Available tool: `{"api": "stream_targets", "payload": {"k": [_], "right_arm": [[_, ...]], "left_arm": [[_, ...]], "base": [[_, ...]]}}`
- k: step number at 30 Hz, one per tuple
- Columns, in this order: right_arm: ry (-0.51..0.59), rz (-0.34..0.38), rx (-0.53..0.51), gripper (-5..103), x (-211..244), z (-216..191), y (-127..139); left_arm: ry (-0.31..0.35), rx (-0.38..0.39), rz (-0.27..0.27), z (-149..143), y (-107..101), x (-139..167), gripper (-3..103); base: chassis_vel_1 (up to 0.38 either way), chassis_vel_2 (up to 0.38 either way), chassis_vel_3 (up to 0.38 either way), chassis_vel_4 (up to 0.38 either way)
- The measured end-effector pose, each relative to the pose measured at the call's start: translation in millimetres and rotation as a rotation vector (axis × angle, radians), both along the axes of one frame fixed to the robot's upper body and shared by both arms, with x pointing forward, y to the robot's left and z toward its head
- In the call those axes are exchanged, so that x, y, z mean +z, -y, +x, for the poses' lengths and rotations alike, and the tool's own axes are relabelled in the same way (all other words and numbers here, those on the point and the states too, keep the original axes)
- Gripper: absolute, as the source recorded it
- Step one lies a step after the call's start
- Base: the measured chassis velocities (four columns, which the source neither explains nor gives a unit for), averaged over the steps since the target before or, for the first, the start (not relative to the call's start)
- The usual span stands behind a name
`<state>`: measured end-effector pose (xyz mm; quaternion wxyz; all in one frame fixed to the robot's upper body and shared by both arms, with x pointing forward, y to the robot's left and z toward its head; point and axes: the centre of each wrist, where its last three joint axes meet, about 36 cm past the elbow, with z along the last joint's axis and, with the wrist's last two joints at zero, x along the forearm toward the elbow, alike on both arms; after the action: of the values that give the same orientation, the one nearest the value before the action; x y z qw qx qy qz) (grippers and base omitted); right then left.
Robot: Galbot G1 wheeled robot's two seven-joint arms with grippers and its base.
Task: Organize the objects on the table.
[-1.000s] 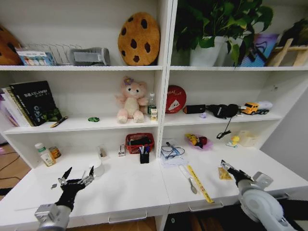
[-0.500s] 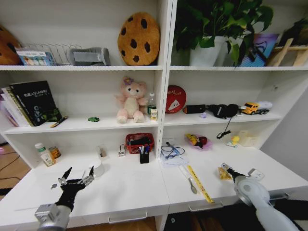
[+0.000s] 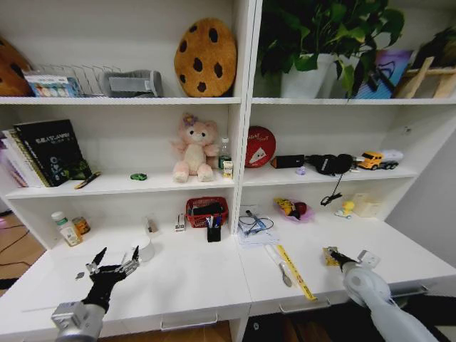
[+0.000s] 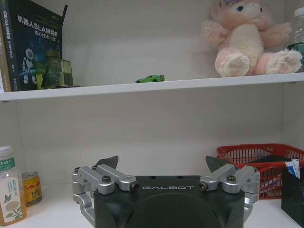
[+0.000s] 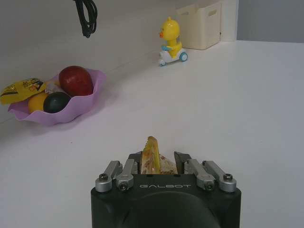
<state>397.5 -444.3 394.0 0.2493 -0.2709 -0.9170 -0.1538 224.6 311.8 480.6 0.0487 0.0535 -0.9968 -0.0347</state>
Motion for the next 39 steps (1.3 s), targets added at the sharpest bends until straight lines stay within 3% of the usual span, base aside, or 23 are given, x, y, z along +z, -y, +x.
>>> {"api": "stream_targets", "payload": {"k": [6,12,16,18,19,21,22,24,28,39], "right_arm": [[0.005,-0.052,0.026,15,-8,0,-1],[0.054,-0.124,0.086,2,-8,-7,6],[0.118,-0.155,0.161,0,2,-14,10],[0.194,-0.270,0.237,0,3,-19,16],[0.194,-0.270,0.237,0,3,-19,16],[0.254,-0.376,0.323,0,9,-24,19],[0.254,-0.376,0.323,0,9,-24,19],[0.307,-0.402,0.443,0,30,-29,12],[0.354,-0.423,0.509,0,46,-26,10],[0.388,-0.398,0.529,0,57,-17,7]], "left_arm": [[0.000,0.000,0.000,0,0,0,100],[0.000,0.000,0.000,0,0,0,100],[0.000,0.000,0.000,0,0,0,100],[0.000,0.000,0.000,0,0,0,100],[0.000,0.000,0.000,0,0,0,100],[0.000,0.000,0.000,0,0,0,100],[0.000,0.000,0.000,0,0,0,100],[0.000,0.000,0.000,0,0,0,100],[0.000,0.000,0.000,0,0,0,100],[0.000,0.000,0.000,0,0,0,100]], "base": [[0.000,0.000,0.000,0.000],[0.000,0.000,0.000,0.000],[0.000,0.000,0.000,0.000],[0.000,0.000,0.000,0.000],[0.000,0.000,0.000,0.000],[0.000,0.000,0.000,0.000],[0.000,0.000,0.000,0.000],[0.000,0.000,0.000,0.000],[0.000,0.000,0.000,0.000],[-0.067,-0.067,0.077,0.070]]}}
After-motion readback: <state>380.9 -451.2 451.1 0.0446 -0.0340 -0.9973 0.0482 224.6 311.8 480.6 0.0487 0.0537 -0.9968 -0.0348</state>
